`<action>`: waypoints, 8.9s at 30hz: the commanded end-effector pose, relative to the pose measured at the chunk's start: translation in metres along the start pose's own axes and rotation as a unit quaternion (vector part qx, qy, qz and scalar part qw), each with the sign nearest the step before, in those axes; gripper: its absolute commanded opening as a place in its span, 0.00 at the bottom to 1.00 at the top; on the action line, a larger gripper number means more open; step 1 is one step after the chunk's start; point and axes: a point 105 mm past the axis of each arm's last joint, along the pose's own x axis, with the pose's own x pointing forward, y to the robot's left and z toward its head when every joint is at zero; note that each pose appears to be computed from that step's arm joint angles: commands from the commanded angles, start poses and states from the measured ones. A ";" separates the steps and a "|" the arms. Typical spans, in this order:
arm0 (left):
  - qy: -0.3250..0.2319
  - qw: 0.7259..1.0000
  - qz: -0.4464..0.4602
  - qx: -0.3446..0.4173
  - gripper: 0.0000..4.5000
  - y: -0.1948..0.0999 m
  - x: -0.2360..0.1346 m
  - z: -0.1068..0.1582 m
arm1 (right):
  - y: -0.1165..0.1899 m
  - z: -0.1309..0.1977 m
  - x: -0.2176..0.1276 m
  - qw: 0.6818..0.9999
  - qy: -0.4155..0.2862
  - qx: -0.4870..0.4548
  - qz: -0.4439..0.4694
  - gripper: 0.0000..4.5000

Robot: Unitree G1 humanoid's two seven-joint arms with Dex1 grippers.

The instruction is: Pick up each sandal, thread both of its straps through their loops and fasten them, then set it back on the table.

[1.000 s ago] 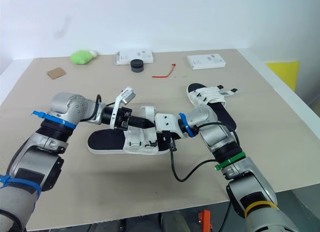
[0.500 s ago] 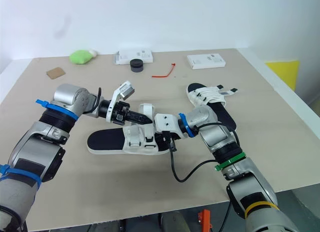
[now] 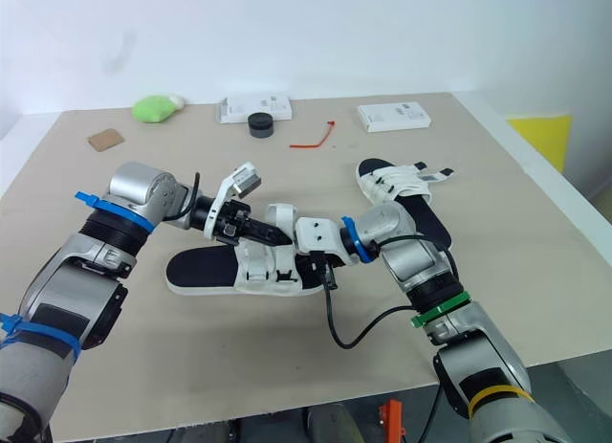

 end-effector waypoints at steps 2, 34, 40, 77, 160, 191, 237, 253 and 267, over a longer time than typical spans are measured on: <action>-0.011 1.000 -0.007 -0.002 0.01 -0.005 0.005 0.009 | 0.017 -0.034 0.010 0.997 0.056 0.048 0.025 0.00; -0.029 0.997 -0.003 -0.070 0.01 -0.015 -0.005 0.020 | 0.016 -0.035 0.013 0.997 0.054 0.051 0.022 0.00; -0.009 0.996 0.007 -0.084 0.01 -0.005 -0.002 0.005 | 0.016 -0.034 0.013 0.997 0.051 0.051 0.022 0.00; 0.074 0.990 0.091 0.079 0.01 0.046 0.003 -0.044 | 0.016 -0.035 0.012 0.997 0.055 0.048 0.021 0.00; 0.034 0.938 0.089 0.333 0.99 -0.035 -0.025 -0.031 | 0.015 -0.033 0.010 0.997 0.053 0.046 0.023 0.00; -0.061 0.960 0.127 0.241 0.99 -0.010 -0.001 -0.111 | 0.020 -0.032 0.012 0.997 0.048 0.052 0.030 0.00; -0.121 0.954 0.036 0.274 0.41 -0.023 0.012 -0.089 | 0.023 -0.034 0.009 0.997 0.053 0.057 0.023 0.00; -0.122 0.975 0.026 0.184 0.01 -0.030 0.001 -0.081 | 0.020 -0.033 0.011 0.997 0.048 0.057 0.020 0.00; -0.188 0.976 -0.065 0.090 0.01 -0.078 -0.036 -0.017 | 0.019 -0.035 0.011 0.997 0.051 0.057 0.019 0.00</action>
